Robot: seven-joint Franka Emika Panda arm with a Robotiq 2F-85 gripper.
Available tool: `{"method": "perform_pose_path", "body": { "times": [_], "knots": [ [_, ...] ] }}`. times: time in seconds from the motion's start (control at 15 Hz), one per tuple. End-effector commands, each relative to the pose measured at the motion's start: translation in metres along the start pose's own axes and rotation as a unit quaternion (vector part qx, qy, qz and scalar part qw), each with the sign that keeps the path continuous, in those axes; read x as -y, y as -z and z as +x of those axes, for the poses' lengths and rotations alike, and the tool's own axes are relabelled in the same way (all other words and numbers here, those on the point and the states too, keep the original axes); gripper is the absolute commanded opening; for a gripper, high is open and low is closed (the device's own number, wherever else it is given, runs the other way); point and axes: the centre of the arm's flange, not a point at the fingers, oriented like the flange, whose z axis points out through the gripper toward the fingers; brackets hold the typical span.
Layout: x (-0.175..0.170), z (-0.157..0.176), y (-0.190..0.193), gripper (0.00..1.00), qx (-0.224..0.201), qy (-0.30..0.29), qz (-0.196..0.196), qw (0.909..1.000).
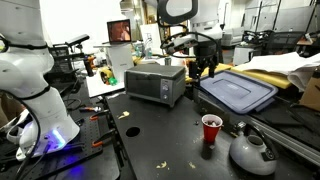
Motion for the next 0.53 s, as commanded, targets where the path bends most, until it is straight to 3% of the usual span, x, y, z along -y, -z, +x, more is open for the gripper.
{"method": "perform_pose_path", "body": {
  "times": [0.0, 0.47],
  "knots": [
    [0.017, 0.026, -0.013, 1.00, 0.004, -0.035, -0.010, 0.9993],
    [0.023, 0.090, -0.036, 1.00, 0.004, -0.101, -0.018, 0.9947]
  ]
}}
